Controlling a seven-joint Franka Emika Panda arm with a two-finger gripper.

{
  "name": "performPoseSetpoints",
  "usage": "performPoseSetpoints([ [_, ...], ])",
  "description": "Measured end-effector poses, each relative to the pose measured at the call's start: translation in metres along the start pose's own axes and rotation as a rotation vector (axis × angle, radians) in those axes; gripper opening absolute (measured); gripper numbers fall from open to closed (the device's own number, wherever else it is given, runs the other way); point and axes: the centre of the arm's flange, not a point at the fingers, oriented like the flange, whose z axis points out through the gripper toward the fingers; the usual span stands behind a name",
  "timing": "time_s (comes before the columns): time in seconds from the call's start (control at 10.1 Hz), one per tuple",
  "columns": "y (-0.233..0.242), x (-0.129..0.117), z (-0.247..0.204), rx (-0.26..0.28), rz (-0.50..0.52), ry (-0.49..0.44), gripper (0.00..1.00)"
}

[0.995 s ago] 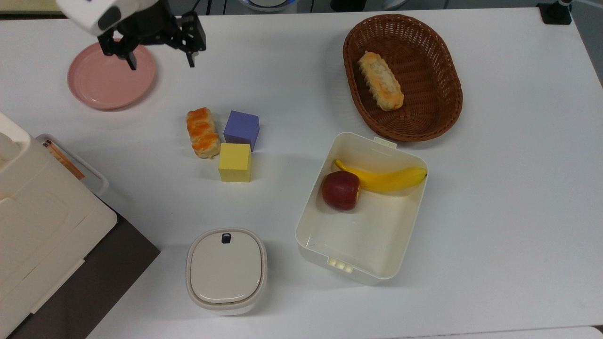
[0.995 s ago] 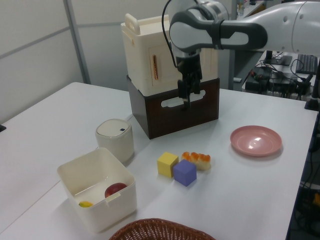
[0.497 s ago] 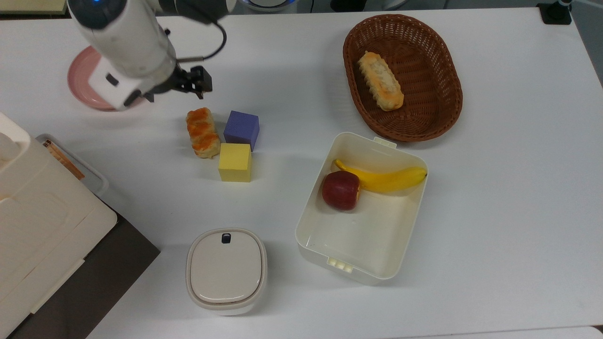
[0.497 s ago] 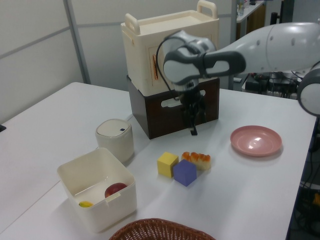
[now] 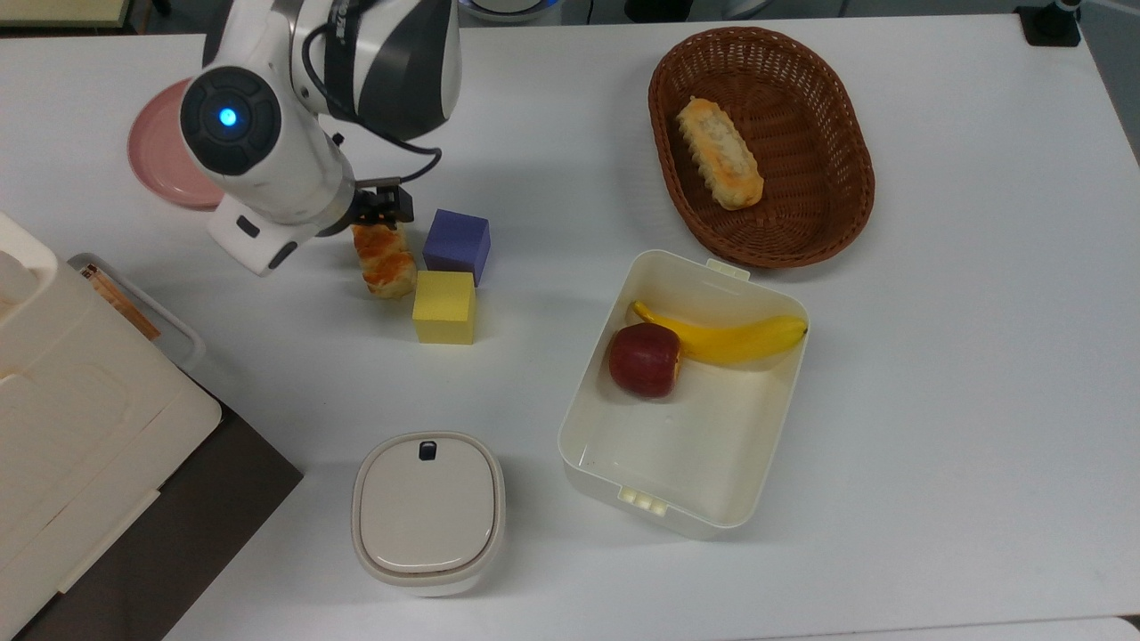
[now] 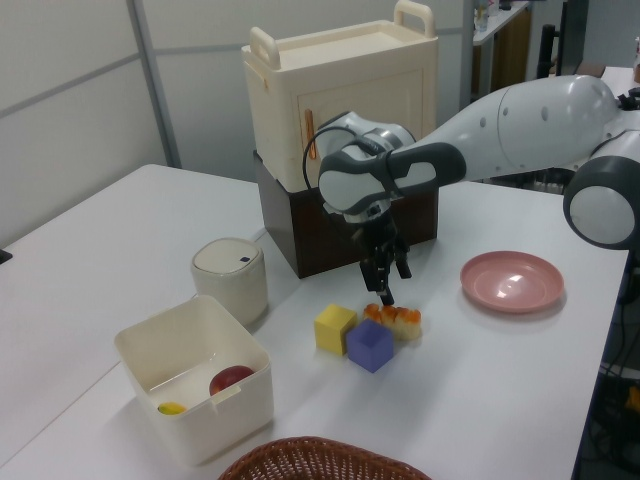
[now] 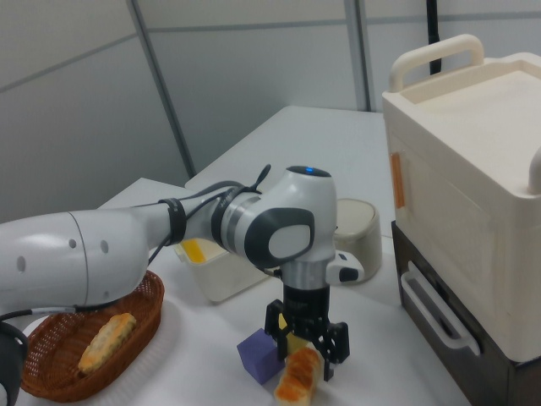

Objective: Put the bread in the basket
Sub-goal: 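Move the gripper down over the small orange bread beside the purple cube, then close the gripper on the orange bread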

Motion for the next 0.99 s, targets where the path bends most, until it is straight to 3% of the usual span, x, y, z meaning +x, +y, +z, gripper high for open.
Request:
performPoseSetpoints([
  [0.2, 0.000, 0.007, 0.022, -0.009, -0.005, -0.025, 0.99],
  [0.3, 0.000, 0.010, 0.031, -0.025, -0.012, -0.045, 0.82],
  [0.4, -0.001, 0.011, 0.032, -0.028, -0.017, -0.047, 0.80],
  [0.5, -0.003, 0.012, 0.031, -0.029, -0.021, -0.042, 0.63],
  [0.7, -0.009, 0.014, 0.030, -0.033, -0.032, -0.040, 0.19],
  [0.8, -0.010, 0.014, 0.030, -0.034, -0.034, -0.041, 0.10],
  [0.99, -0.010, 0.014, 0.030, -0.035, -0.034, -0.041, 0.10],
])
